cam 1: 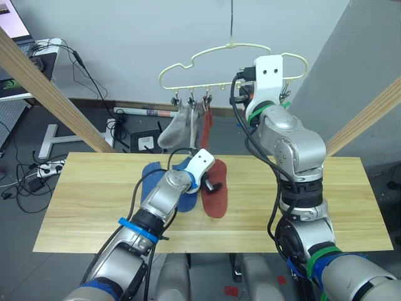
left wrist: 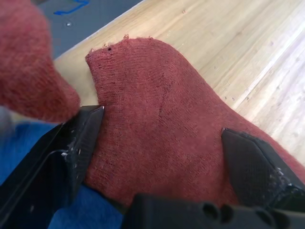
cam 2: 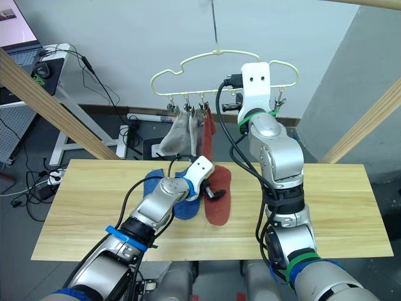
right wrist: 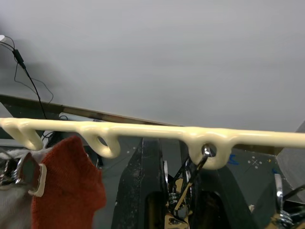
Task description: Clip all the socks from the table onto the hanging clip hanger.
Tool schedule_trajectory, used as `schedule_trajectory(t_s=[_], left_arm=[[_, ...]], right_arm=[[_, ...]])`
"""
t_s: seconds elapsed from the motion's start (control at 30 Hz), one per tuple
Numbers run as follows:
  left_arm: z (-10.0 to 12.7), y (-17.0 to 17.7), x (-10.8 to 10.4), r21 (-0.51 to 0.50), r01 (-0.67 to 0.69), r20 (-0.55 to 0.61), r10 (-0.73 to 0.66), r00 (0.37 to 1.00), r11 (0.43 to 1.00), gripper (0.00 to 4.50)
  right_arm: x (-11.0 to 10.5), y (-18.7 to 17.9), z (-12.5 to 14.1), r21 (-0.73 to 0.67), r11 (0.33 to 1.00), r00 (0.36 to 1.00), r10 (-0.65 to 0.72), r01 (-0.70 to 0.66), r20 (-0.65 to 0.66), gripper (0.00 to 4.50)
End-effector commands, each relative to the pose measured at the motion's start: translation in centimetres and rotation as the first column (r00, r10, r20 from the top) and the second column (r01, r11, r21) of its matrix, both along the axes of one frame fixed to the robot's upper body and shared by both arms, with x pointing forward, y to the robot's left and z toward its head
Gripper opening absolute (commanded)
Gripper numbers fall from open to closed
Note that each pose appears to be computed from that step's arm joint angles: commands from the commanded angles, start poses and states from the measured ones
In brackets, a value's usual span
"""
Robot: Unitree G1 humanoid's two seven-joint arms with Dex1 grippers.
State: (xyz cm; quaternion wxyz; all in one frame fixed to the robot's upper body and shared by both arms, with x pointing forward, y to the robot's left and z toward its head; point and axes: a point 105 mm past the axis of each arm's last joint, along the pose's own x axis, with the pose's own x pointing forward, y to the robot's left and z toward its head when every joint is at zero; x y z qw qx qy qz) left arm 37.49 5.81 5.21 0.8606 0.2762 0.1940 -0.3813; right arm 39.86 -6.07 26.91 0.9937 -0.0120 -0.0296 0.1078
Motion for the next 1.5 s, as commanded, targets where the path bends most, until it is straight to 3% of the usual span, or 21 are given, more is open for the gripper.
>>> schedule_trajectory(t_s=[0.03,0.17,0.57,0.67,0.77,0.93,1.2,1.5], left_arm=[[-2.1,-0.2,-1.0,0.037,0.019,-0.069,-0.016,0.997,0.999,4.48],[-2.0,-0.1,-1.0,0.026,0.017,-0.068,-0.015,0.998,1.0,3.96],[-1.5,-0.2,-1.3,-0.011,0.029,-0.08,-0.029,0.996,1.0,0.6],[0.1,-1.9,-2.1,-0.096,0.123,-0.057,-0.128,0.99,0.988,0.6],[2.3,-2.9,-2.0,-0.221,0.116,-0.044,-0.129,0.991,0.968,0.6],[8.2,-4.7,-0.8,-0.516,0.061,-0.03,-0.09,0.996,0.855,0.6],[12.8,-6.1,0.6,-0.658,0.042,-0.024,-0.077,0.997,0.752,0.6],[13.7,-6.3,1.1,-0.677,0.05,-0.009,-0.076,0.997,0.734,0.6]], right_arm=[[-0.9,-0.3,2.2,0.018,1.0,0.996,-0.009,0.008,0.084,0.16],[-0.9,-0.4,2.2,0.021,1.0,0.997,-0.014,0.012,0.082,0.16],[-1.0,-0.3,1.9,0.03,1.0,0.998,-0.007,0.005,0.068,0.16],[-1.0,-0.2,1.9,0.034,0.999,0.998,0.001,-0.003,0.064,0.16],[-1.1,-0.2,1.9,0.045,0.999,0.998,0.006,-0.008,0.058,0.16],[-1.2,-0.1,2.0,0.107,0.994,1.0,0.022,-0.023,0.016,0.16],[-1.4,-0.1,2.5,0.161,0.987,0.999,0.028,-0.024,-0.022,0.16],[-1.4,-0.2,2.4,0.167,0.986,0.999,0.025,-0.019,-0.035,0.16]])
